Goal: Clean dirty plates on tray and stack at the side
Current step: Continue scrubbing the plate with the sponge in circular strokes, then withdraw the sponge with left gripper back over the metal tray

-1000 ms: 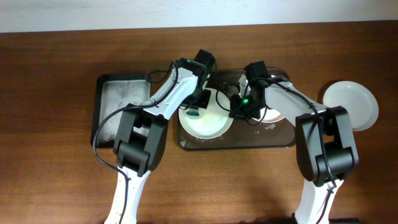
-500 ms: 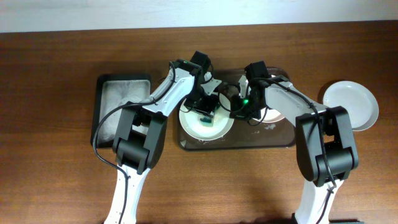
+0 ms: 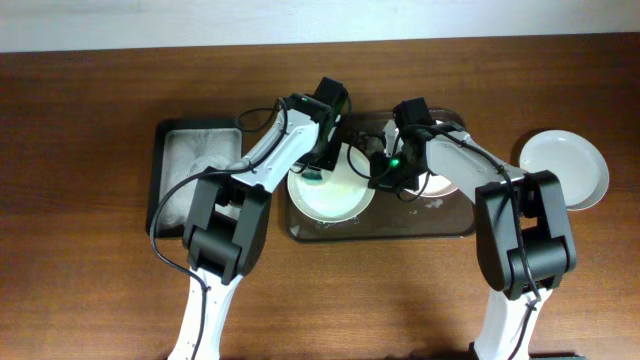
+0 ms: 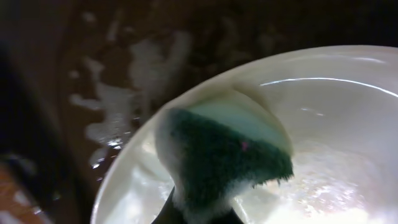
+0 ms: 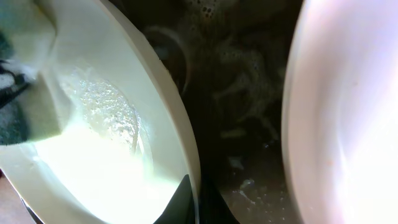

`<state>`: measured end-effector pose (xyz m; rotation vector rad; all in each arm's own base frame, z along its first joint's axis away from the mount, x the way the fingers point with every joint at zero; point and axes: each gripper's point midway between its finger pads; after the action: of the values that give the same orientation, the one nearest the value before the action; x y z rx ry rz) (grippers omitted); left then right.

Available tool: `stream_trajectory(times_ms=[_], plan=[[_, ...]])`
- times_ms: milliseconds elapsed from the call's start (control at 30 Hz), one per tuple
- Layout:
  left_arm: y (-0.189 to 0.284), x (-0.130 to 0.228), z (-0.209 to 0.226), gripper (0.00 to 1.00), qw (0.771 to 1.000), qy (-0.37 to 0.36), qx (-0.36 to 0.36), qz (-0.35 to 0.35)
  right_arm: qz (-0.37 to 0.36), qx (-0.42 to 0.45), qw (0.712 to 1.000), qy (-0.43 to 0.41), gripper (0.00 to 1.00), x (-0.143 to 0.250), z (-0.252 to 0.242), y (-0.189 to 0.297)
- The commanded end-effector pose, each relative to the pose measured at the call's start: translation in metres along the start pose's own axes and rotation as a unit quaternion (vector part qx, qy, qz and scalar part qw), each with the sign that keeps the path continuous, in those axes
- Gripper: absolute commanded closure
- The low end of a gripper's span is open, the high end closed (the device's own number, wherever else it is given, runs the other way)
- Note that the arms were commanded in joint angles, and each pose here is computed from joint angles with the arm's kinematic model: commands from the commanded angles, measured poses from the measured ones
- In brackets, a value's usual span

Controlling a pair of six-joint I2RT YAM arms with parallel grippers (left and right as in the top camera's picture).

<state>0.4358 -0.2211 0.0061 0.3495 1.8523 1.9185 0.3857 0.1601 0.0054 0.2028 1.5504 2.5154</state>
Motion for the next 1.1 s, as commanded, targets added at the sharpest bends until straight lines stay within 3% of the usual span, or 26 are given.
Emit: stream_trajectory(times_ms=[0, 267, 433, 767, 1067], plan=[[-0.031, 0.034, 0.043, 0.99, 0.993, 0.027, -0.094, 0.07, 0.018, 0.004, 1.0, 0.004, 0.96, 0.009, -0.004, -0.009], [-0.018, 0.074, 0.042, 0.99, 0.984, 0.037, -0.085, 0.154, 0.018, 0.003, 1.0, 0.004, 0.96, 0.009, -0.003, -0.009], [0.011, 0.071, 0.035, 0.99, 0.983, 0.035, -0.058, 0.168, 0.019, 0.002, 1.0, 0.003, 0.96, 0.009, -0.003, -0.009], [0.134, 0.006, 0.033, 0.99, 0.999, 0.014, -0.015, 0.032, 0.028, -0.027, 0.999, -0.001, 0.96, 0.011, 0.004, -0.004], [0.167, -0.008, 0.059, 0.99, 0.999, 0.046, -0.012, -0.025, -0.042, -0.027, 0.998, 0.04, 0.96, -0.002, 0.023, 0.064]])
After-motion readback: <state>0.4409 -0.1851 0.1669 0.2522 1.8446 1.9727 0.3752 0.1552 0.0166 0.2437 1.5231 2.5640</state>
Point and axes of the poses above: each gripper's point midway between its finger pads, its own y axis back along the fingers, its own z axis along the line the jaws close on, x = y × z, and after that the axes turned 11 degrees about -y, right-handed
